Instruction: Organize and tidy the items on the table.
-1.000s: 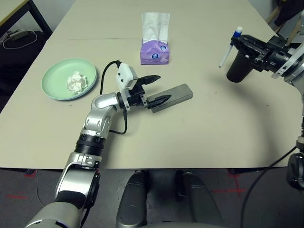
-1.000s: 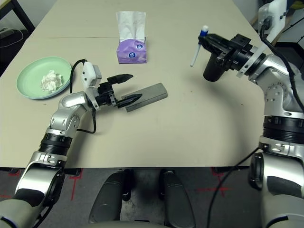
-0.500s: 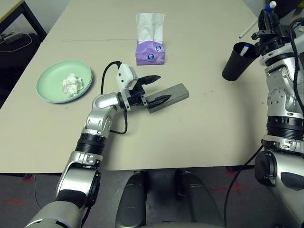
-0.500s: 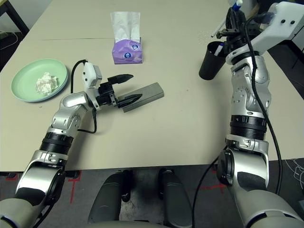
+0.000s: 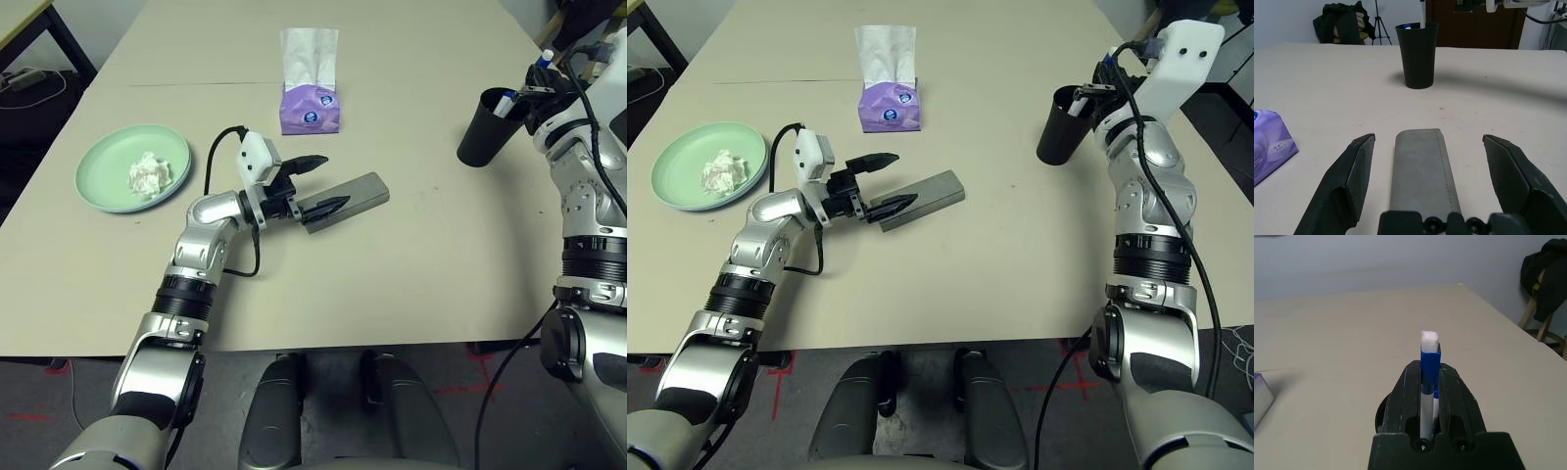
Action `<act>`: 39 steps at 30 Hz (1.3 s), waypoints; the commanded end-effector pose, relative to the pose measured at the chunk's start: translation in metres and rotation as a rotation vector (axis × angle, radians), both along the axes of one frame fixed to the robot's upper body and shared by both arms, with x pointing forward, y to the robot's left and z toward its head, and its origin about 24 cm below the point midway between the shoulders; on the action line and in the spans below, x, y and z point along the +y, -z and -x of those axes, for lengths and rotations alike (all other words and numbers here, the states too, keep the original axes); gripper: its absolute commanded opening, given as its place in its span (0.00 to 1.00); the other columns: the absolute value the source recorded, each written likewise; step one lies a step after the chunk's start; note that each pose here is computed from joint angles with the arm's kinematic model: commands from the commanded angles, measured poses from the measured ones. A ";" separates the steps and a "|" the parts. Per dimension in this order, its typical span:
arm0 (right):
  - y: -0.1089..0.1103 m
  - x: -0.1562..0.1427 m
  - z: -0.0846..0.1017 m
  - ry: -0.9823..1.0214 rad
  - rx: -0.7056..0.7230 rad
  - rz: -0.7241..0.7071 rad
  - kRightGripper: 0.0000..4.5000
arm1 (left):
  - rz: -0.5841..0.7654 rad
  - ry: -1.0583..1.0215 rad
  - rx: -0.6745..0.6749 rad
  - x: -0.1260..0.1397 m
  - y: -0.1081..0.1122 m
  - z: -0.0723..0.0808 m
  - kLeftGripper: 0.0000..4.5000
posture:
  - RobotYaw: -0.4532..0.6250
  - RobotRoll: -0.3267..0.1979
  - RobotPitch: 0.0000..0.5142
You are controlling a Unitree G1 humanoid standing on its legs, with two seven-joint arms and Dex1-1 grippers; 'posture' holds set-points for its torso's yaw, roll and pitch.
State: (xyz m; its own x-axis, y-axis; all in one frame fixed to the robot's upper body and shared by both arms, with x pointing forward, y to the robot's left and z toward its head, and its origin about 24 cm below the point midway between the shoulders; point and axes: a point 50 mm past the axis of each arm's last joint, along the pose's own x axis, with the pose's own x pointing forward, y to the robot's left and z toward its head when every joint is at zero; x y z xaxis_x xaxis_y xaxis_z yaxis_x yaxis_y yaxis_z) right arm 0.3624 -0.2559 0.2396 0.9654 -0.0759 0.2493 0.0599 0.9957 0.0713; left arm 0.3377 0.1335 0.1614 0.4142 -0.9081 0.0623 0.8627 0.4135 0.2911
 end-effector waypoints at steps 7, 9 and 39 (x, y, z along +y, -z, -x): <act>-0.001 -0.005 0.001 0.023 0.015 0.024 0.79 | -0.016 -0.001 -0.007 0.001 0.001 0.003 1.00 | 0.45 0.62 0.31; -0.002 -0.005 0.002 0.022 0.012 0.019 0.95 | -0.017 -0.001 -0.007 0.002 0.001 0.003 1.00 | 0.44 0.62 0.30; 0.093 -0.009 0.039 0.102 -0.029 0.067 0.99 | 0.358 -1.250 -0.128 0.102 -0.016 -0.015 1.00 | 0.49 0.62 0.29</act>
State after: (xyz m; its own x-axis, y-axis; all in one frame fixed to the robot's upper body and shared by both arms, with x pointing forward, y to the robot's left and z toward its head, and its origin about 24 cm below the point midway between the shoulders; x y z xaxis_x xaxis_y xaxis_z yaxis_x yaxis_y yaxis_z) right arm 0.3225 -0.2676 0.1511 0.9374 -0.1694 0.3043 0.1759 0.9844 0.0063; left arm 0.3550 0.2274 0.1892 0.9251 0.1258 0.3583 -0.1530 0.9870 0.0484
